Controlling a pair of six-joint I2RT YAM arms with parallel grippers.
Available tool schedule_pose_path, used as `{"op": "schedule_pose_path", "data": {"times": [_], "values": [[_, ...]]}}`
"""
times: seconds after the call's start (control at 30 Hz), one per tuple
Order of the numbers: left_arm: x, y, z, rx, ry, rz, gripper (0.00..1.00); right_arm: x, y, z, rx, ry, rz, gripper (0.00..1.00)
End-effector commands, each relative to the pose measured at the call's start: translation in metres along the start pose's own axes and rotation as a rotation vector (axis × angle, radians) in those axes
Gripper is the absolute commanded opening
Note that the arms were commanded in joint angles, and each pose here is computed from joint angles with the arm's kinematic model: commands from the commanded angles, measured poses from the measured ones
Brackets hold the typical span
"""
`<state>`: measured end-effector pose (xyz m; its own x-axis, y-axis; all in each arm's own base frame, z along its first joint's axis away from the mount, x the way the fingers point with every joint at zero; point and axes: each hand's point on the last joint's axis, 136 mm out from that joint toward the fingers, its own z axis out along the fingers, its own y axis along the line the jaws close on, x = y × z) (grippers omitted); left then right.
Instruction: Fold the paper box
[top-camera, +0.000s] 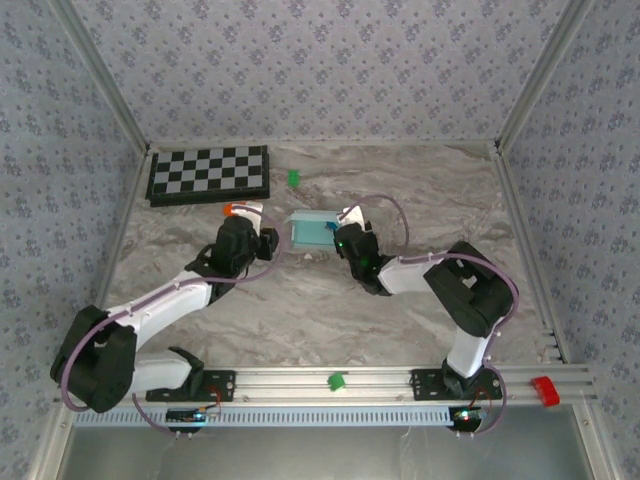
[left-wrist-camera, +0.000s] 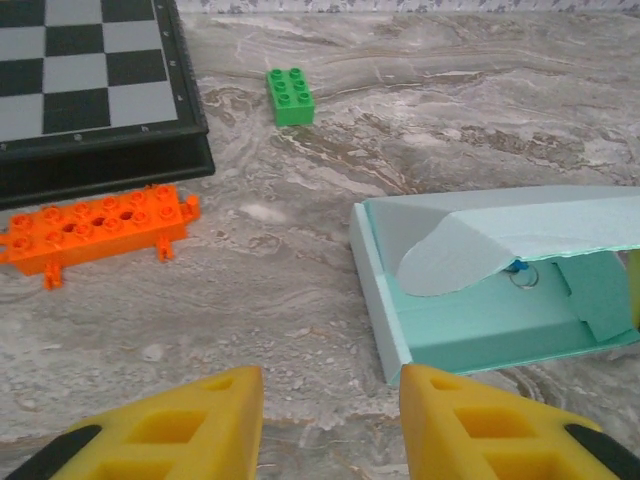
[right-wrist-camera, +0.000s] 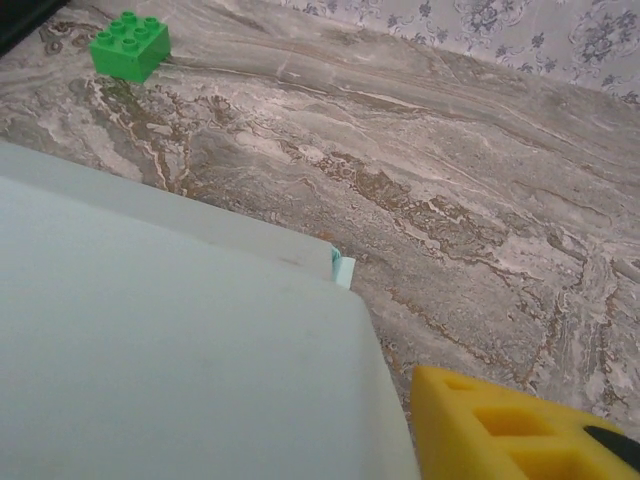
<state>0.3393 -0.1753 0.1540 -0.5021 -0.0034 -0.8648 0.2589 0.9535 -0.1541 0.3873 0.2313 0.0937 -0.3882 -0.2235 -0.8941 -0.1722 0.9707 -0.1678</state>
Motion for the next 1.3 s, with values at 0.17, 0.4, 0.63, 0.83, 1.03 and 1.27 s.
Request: {"op": "schedule_pose_path", "data": {"times": [0.17,0.4,0.63,0.83,1.03,1.27], "values": [[-0.026,0.012,-0.008,-0.087,-0.016,0.03,0.43,-0.005,-0.003,-0.027,-0.045,0.0,-0.006,0.57],[-0.05,0.024,-0.004,-0.135,-0.018,-0.007,0.48,0.013,-0.016,-0.05,-0.071,0.051,-0.02,0.59],[-0.072,0.021,0.011,-0.086,0.029,-0.033,0.54,0.035,-0.042,-0.06,-0.036,0.147,-0.051,0.59],[-0.079,0.007,0.029,-0.008,0.105,-0.064,0.65,0.036,-0.079,-0.056,0.015,0.279,0.097,0.59],[-0.077,-0.014,0.051,0.099,0.226,-0.111,0.66,0.0,-0.09,-0.045,-0.111,0.345,0.286,0.58],[-0.068,-0.031,0.073,0.175,0.338,-0.162,0.64,-0.06,-0.06,-0.03,-0.391,0.375,0.354,0.57]]}}
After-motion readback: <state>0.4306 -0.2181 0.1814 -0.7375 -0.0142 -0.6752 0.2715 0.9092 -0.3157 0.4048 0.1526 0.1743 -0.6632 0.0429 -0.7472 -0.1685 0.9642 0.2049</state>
